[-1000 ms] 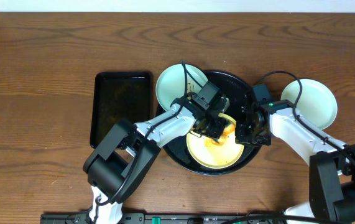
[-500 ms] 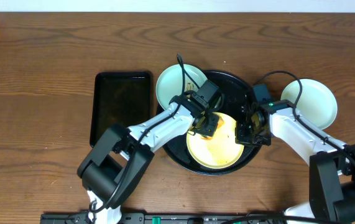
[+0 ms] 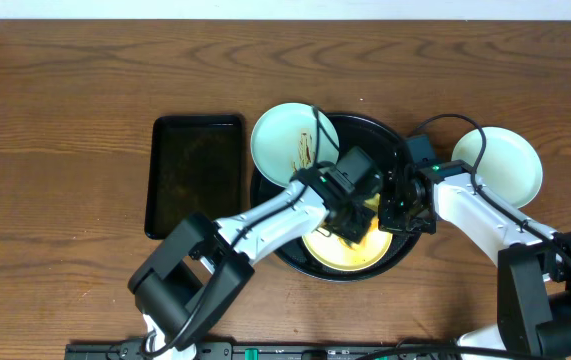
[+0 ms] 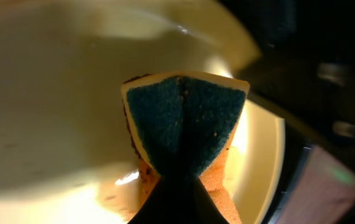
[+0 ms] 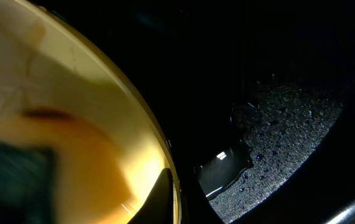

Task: Clean dirty plates on tray and stack at the side
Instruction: 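Keep scrubbing the yellow plate center with the left gripper's sponge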

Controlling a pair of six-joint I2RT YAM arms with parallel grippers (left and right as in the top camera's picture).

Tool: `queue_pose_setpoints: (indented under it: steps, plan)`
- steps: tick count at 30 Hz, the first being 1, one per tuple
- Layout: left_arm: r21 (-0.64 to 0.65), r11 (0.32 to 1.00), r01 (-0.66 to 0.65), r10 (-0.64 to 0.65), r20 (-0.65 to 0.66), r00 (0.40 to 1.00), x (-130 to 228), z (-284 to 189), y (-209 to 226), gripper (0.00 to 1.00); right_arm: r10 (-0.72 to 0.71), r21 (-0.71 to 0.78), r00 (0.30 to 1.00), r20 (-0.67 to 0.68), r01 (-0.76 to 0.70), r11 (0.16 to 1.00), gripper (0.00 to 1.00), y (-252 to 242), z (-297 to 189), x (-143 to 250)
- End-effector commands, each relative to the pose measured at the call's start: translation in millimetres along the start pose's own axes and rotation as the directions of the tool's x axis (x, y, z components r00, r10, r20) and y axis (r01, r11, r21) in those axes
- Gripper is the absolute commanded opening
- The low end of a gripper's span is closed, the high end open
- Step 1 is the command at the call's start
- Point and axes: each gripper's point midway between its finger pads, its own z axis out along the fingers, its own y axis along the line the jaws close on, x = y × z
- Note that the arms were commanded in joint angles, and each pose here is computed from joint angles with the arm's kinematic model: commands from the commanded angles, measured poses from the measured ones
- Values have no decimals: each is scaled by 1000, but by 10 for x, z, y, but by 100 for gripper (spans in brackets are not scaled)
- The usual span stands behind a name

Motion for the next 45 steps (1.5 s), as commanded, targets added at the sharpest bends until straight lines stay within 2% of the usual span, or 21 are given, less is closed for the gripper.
queue_pose_setpoints:
  steps: [1, 12, 20, 36, 40, 43, 45]
  plan:
    - [26, 999, -42, 42, 12, 999, 14, -31, -121, 7, 18, 160, 1000, 3, -18, 987, 1, -341, 71, 25]
    - [-32, 998, -50, 51, 29, 998, -34, 199, 6, 8, 19, 163, 1000, -4, -18, 986, 1, -348, 70, 44]
    - [-254, 967, -15, 43, 104, 994, -193, 127, 439, 8, 19, 163, 1000, -5, -18, 986, 1, -348, 70, 45]
    - [-329, 938, 108, -88, 76, 993, -127, -67, 999, 8, 19, 166, 1000, -10, -18, 986, 1, -353, 69, 58]
    - [-277, 954, 118, -128, -18, 992, 103, -123, 898, 8, 20, 166, 1000, -11, -18, 986, 1, -354, 69, 60]
    - [-132, 983, 127, -142, -107, 984, 268, -120, 601, 7, 20, 165, 1000, -10, -18, 986, 1, -353, 69, 58]
    - [-29, 994, 104, -107, -138, 985, 300, -115, 397, 8, 20, 165, 1000, -10, -18, 986, 1, -353, 69, 58]
